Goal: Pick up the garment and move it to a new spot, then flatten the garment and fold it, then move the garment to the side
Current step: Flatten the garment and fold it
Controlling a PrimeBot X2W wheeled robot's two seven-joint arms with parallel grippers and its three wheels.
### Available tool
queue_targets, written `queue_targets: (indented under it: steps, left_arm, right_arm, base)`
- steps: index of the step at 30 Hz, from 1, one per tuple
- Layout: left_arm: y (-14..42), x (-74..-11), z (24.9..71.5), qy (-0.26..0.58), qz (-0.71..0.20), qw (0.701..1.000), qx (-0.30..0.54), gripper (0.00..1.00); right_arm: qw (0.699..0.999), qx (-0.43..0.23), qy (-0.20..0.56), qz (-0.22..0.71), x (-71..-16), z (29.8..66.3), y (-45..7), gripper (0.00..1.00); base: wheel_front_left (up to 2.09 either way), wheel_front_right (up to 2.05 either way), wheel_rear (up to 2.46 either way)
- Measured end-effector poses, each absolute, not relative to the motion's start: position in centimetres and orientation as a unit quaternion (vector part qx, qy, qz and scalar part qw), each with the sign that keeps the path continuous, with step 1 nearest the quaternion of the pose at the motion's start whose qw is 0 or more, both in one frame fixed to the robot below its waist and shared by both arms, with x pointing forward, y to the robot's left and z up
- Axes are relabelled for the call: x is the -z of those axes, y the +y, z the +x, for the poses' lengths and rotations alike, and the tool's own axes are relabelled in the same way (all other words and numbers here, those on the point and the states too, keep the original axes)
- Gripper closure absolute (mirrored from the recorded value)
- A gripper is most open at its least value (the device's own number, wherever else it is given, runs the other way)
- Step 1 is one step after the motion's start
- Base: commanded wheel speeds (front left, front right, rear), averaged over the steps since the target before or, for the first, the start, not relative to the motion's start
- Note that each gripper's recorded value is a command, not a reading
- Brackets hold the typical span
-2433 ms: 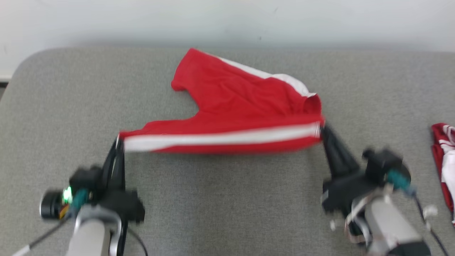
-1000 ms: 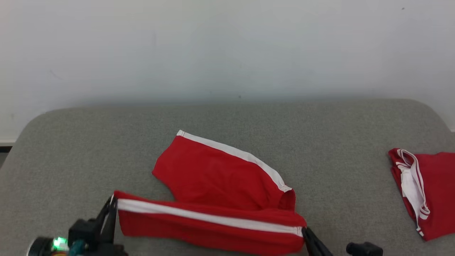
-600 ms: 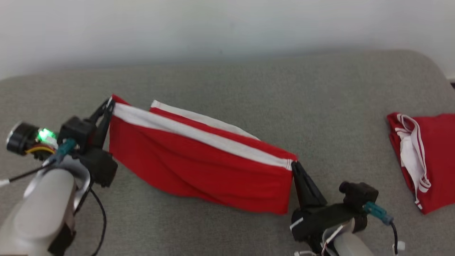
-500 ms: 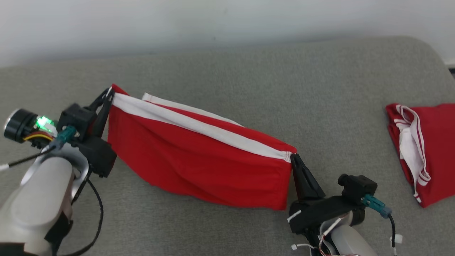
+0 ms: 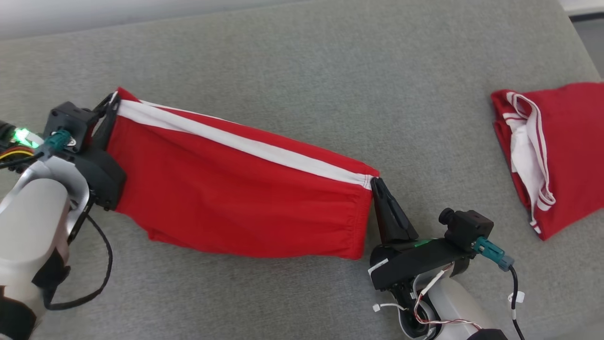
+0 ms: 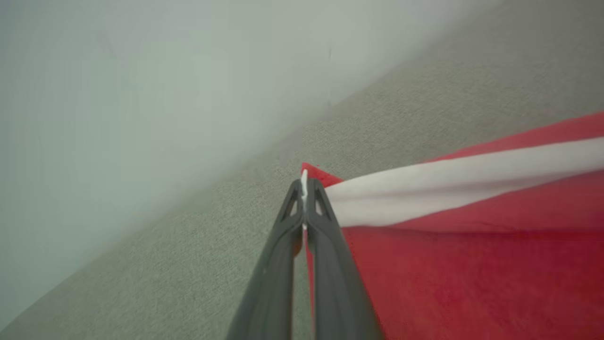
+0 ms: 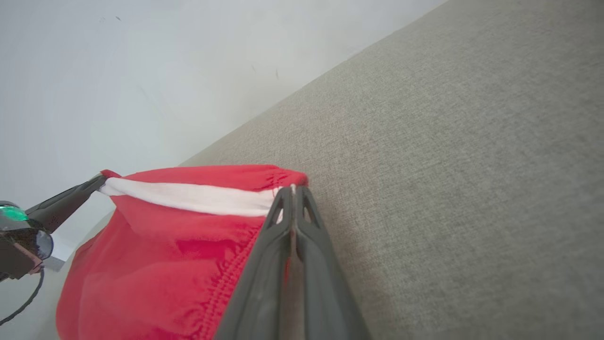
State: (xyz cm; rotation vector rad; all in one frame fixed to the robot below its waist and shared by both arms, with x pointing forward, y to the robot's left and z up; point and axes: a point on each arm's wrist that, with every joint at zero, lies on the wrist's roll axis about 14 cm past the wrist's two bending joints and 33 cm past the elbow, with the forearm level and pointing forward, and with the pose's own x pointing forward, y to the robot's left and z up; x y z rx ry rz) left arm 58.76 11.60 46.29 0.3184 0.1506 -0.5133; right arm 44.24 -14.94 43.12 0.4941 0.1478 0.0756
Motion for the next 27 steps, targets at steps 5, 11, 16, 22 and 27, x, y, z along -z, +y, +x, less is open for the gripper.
queue_targets:
  steps: [5, 11, 16, 22, 27]
  left_arm:
    - [10.7, -44.2, 59.5, 0.095, 0.138, 0.954, 0.249, 0.00]
    - [10.5, -44.6, 58.9, 0.091, 0.096, 0.966, 0.222, 0.00]
    - [11.6, -45.1, 57.5, 0.083, 0.054, 0.979, 0.179, 0.00]
    - [12.1, -43.7, 54.1, 0.108, -0.002, 0.984, 0.141, 0.00]
    - [12.4, -42.9, 52.1, 0.125, -0.023, 0.983, 0.131, 0.00]
  right_arm:
    - [0.965, -0.027, 0.068, 0.250, -43.1, 44.3, -15.7, 0.53]
    - [0.968, -0.022, 0.049, 0.246, -44.2, 44.3, -16.3, 0.00]
    - [0.974, -0.004, 0.031, 0.225, -45.2, 43.6, -17.8, 0.00]
    - [0.977, 0.029, 0.031, 0.210, -45.0, 41.4, -19.9, 0.00]
    - [0.979, 0.036, 0.028, 0.200, -45.2, 40.5, -20.4, 0.00]
  base:
    - [0.00, 0.00, 0.00]
    - [0.00, 0.00, 0.00]
    - [0.00, 0.00, 0.00]
    - [0.00, 0.00, 0.00]
    - [0.00, 0.00, 0.00]
